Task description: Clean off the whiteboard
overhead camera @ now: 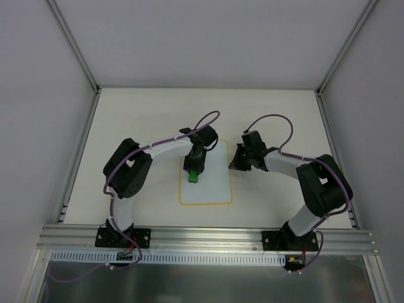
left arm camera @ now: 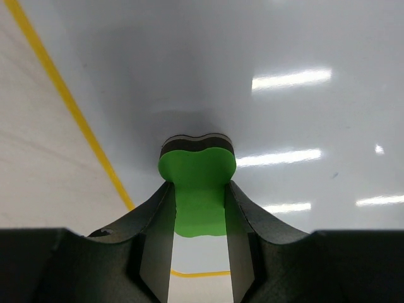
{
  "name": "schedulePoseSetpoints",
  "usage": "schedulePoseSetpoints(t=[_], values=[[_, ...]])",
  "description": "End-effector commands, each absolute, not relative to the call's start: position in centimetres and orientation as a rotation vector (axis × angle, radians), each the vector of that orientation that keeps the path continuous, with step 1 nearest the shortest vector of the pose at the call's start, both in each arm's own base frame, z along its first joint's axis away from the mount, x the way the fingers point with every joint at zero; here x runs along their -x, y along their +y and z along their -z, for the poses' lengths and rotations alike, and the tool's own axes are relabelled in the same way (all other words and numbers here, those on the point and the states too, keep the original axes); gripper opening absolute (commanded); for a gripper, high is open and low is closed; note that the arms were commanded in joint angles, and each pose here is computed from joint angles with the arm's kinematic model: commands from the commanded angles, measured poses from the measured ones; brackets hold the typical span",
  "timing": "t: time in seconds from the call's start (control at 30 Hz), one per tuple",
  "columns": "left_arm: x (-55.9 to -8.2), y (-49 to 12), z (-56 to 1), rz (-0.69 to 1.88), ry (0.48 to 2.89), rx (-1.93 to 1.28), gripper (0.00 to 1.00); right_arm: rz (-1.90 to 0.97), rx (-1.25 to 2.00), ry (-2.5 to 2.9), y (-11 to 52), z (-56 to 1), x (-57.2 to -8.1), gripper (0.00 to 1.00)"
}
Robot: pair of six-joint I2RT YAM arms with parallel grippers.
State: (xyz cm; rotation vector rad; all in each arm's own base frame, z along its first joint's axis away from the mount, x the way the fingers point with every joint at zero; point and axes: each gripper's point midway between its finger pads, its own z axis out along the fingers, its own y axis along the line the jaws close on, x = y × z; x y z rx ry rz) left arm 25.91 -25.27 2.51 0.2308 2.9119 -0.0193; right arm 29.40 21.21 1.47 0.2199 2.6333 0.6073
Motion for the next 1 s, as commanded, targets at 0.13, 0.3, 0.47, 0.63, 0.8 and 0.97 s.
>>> schedulePoseSetpoints(t=[0.13, 0.3, 0.47, 0.63, 0.8, 0.97], values=[[-25.1, -31.3, -1.6, 0.07, 2.895, -0.373, 0.0, -0.345, -0.272, 2.763, 16.8, 2.3, -26.6, 0.0], [-24.8, -33.6, -1.1, 0.099, 2.891, -0.391, 0.0, -0.341, -0.274, 2.761, 16.7, 2.3, -26.5, 0.0], [-25.5, -33.1, -1.0, 0.062, 2.873, -0.395, 0.0, -0.343, -0.276, 2.758, 16.6, 2.2, -26.4, 0.0], [-27.4, -29.9, -1.6, 0.022, 2.876, -0.28, 0.0, -0.341, -0.283, 2.758, 16.4, 2.2, -26.3, 0.0], [-29.1, -24.6, -2.1, -0.066, 2.872, -0.154, 0.0, -0.332, -0.29, 2.762, 16.0, 2.3, -26.1, 0.0], [-29.9, -21.1, -3.8, -0.096, 2.837, -0.098, 0.0, -0.333, -0.296, 2.772, 15.9, 2.6, -26.0, 0.0]])
